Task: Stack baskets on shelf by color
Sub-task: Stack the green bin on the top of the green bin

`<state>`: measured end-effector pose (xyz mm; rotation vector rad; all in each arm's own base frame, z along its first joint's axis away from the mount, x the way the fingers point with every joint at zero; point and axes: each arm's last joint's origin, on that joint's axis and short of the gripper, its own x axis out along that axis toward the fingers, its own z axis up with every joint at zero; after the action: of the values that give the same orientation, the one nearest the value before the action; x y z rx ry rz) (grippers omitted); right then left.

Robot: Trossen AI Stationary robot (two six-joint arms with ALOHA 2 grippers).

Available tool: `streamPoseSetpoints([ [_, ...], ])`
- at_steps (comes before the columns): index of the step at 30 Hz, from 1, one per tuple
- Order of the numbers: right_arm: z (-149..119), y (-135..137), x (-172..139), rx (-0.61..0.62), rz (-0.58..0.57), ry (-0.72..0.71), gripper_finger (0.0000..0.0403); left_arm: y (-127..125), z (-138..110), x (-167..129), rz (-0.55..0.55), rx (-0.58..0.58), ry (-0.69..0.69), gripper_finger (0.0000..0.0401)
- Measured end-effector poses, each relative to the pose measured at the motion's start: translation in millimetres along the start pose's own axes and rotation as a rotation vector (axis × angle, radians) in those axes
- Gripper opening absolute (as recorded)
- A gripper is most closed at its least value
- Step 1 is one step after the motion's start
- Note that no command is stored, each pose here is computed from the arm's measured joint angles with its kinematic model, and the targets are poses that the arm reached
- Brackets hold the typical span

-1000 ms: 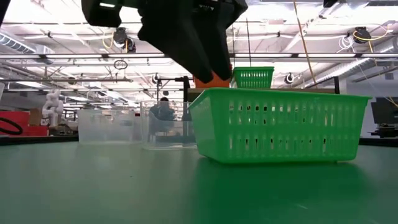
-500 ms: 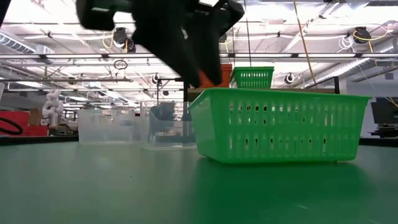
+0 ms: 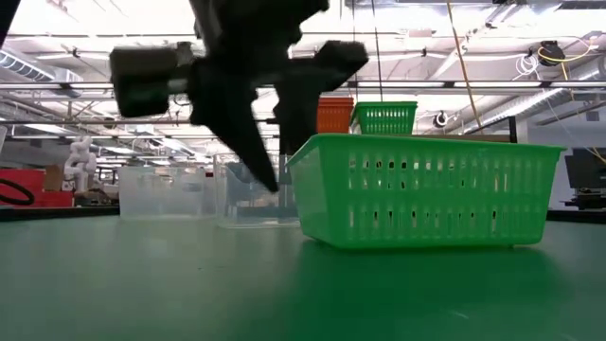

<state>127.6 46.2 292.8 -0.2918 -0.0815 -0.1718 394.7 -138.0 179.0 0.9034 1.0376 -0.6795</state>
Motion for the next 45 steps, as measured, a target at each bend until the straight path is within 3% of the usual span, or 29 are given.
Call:
streamPoseSetpoints([
  [5,0.2,-0.1,0.0,0.009,0.000,-0.001,0.0116,6.8,-5.6,2.6,0.052,-0.066,0.017,0.0123],
  [11,0.2,-0.1,0.0,0.065,-0.001,-0.002,0.0116,23.1,-5.5,-4.7,0.145,-0.297,-0.067,0.0017],
  [19,4.4,-2.4,-1.8,0.119,-0.001,-0.041,0.0116,47.2,3.4,-27.9,0.290,-0.491,-0.125,0.0009],
  [25,17.9,1.5,-7.0,0.078,0.202,-0.226,0.0116,90.5,4.5,-78.7,0.588,-0.577,-0.062,0.0016],
  [28,20.8,4.4,-9.3,0.078,0.267,-0.269,0.0116,119.5,-9.8,-106.8,0.710,-0.639,-0.046,0.0009],
  [35,20.6,6.3,-10.6,0.067,0.278,-0.263,0.0116,187.7,-65.2,-169.2,0.954,-0.821,-0.185,0.0014],
  [40,18.3,6.2,-10.6,0.018,0.258,-0.240,0.0116,216.3,-112.7,-191.0,0.930,-0.865,-0.326,0.0008],
  [45,16.6,4.2,-10.0,-0.014,0.181,-0.200,0.0116,231.0,-158.7,-184.3,0.881,-1.060,-0.404,0.0014],
])
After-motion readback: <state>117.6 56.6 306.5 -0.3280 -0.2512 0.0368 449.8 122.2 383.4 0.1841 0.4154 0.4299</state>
